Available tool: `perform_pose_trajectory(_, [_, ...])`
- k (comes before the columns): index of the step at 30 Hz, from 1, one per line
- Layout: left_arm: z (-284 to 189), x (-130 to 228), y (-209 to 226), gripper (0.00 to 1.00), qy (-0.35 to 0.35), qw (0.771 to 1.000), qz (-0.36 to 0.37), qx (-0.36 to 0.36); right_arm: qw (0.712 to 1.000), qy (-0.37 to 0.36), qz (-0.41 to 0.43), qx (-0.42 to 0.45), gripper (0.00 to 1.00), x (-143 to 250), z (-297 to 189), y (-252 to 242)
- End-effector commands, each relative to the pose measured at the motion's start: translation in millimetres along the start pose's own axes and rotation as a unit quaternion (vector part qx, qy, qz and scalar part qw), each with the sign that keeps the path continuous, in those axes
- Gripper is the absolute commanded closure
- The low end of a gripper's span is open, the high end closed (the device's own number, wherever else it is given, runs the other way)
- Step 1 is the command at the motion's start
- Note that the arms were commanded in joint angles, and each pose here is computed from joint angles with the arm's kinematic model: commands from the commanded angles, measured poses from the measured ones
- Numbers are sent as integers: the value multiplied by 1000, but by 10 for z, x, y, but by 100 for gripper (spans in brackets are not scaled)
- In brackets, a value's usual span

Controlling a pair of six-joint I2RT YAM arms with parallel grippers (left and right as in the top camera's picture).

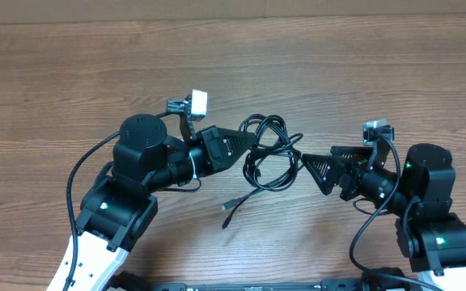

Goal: Untangle cables

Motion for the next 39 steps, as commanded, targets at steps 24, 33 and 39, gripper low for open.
perform_pose_trajectory(24, [5,160,-267,96,19,999,14,39,993,-53,-107,-20,9,-261,-67,143])
perform_pose_trajectory(33, [41,323,-336,96,54,997,30,53,991,-64,-114,-9,14,-309,-72,125])
perform_pose_trajectory(39, [62,389,-353,96,65,996,40,56,989,-78,-124,-12,16,-369,-82,147])
Point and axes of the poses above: each gripper's point midway between its finger pads, its own z axis out along the fingers, its own y axis along the line the jaws close on, x = y × z, the point moved 4 cm from there along -z, back along the fingers, and after that the axes turned 5 degrees about -z, right-handed, at the moved point
